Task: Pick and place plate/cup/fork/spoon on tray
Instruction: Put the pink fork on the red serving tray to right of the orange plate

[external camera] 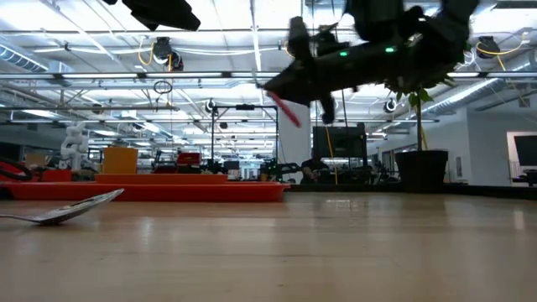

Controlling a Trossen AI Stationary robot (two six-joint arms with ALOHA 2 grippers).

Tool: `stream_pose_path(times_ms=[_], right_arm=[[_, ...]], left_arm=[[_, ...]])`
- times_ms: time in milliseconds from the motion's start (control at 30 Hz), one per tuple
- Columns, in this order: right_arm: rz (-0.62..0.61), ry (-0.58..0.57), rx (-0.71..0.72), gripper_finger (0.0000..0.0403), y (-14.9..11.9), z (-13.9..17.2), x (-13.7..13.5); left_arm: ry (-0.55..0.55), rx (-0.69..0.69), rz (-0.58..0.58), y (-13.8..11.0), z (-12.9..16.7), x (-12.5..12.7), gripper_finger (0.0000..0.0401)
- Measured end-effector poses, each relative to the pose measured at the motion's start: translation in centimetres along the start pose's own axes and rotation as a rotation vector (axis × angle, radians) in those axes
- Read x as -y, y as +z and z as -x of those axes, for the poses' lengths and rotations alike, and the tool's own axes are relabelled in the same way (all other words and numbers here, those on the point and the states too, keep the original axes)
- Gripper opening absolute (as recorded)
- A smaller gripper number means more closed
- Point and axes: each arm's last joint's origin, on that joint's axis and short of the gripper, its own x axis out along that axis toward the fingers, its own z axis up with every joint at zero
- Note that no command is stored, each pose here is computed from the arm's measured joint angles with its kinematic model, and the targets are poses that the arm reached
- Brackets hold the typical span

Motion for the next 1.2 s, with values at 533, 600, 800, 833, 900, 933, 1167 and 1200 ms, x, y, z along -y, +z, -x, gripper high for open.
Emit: stream_pose_path(times_ms=[533, 600, 800, 833, 900, 933, 1167, 1200], right_arm=[[-0.138, -0.091, 0.079, 0.0023, -3.0, -9.1, -1.6], [-0.152, -0.091, 0.077, 0.0024, -3.5, -9.8, -1.5], [-0.173, -0.139, 0.069, 0.0023, -5.0, -11.2, -0.7], [-0.17, -0.172, 0.076, 0.0023, -5.1, -11.3, -0.4], [-0.146, -0.239, 0.077, 0.0023, -5.3, -11.3, 0.0], [-0.129, -0.271, 0.082, 0.0023, -5.4, -11.2, 0.1], [-0.093, -0.45, 0.095, 0.0023, -6.2, -10.8, 0.8], [-0.094, -0.478, 0.098, 0.0023, -6.4, -10.7, 0.9]], left_arm=[[-0.037, -0.018, 0.017, -0.4, 0.6, 1.2, 0.0145], [-0.037, -0.018, 0.017, -0.4, 0.6, 1.2, 0.0145], [-0.035, -0.023, 0.009, -0.5, 0.6, 1.2, 0.0145], [-0.035, -0.024, 0.009, -0.5, 0.6, 1.2, 0.0145], [-0.035, -0.023, 0.009, -0.5, 0.6, 1.2, 0.0145], [-0.034, -0.023, 0.009, -0.5, 0.6, 1.2, 0.0145], [-0.033, -0.022, -0.003, -0.5, 0.6, 1.2, 0.0145], [-0.033, -0.022, -0.003, -0.5, 0.6, 1.2, 0.0145]])
